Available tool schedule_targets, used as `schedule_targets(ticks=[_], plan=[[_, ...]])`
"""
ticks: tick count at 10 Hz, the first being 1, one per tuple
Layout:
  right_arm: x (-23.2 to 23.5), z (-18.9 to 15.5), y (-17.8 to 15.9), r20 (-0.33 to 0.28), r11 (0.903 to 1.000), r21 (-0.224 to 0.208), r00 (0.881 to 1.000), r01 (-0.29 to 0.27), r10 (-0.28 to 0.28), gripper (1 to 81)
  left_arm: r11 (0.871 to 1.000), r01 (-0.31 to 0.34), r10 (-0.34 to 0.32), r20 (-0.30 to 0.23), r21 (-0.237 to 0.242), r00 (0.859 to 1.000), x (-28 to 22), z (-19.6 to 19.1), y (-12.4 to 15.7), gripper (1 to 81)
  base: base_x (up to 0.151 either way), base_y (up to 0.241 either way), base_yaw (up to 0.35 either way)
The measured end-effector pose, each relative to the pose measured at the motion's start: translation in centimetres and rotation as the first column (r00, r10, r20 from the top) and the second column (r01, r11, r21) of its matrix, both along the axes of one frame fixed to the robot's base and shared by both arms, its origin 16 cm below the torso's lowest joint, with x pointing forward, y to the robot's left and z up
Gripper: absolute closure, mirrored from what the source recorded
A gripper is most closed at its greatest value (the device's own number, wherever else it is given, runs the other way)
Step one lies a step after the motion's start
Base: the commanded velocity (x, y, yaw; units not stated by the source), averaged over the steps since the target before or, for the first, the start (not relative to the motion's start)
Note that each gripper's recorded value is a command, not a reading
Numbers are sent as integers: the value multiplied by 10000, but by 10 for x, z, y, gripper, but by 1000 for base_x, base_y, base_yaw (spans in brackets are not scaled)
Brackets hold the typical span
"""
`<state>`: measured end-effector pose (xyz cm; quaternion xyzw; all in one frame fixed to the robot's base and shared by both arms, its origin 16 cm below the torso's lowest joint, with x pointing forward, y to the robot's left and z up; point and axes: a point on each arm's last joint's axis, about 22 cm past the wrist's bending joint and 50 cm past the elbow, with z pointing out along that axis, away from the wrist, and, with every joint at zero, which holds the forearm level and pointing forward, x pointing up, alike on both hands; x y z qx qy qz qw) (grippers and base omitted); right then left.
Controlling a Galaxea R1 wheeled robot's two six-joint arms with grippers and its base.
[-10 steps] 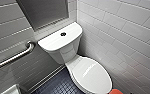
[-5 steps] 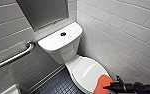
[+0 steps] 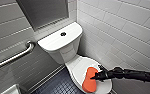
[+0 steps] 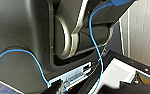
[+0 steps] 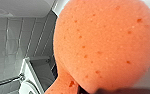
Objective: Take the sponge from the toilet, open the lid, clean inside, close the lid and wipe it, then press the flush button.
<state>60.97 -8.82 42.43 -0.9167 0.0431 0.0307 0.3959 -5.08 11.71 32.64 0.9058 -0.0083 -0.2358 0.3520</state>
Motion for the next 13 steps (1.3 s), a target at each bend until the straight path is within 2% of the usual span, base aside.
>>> schedule_targets(ticks=[2,4,6,8,10,11,12,13], plan=[[23,-8,37,183,9999,-153,9998,-60,62,811,10000,2,-2,-1,1,10000,0,0,0,10,0,0,0],[49,-34,47,339,9973,-608,9986,424,-404,811,10000,-40,40,-15,-43,10000,0,1,-4,10,0,0,0],[80,-51,63,835,9926,-636,9917,1033,-978,811,10000,-43,43,-39,-21,10000,0,1,-3,10,0,0,0],[111,-53,96,1293,9884,-450,9819,1451,-1382,811,10000,-52,52,-52,-11,10000,0,1,-3,10,0,0,0],[132,-34,146,1814,9883,250,9715,1507,-1527,811,10000,-52,52,-52,-11,10000,0,1,-3,10,0,0,0],[132,-31,160,1867,9875,434,9698,1517,-1572,811,10000,-52,52,-52,-11,10000,0,1,-3,10,0,0,0],[134,-33,160,1896,9857,462,9674,1620,-1679,811,10000,-56,56,-60,-8,10000,0,1,-3,10,0,0,0],[134,-44,148,1859,9830,282,9653,1815,-1836,811,10000,-52,52,-56,-11,10000,0,1,-3,10,0,0,0]])
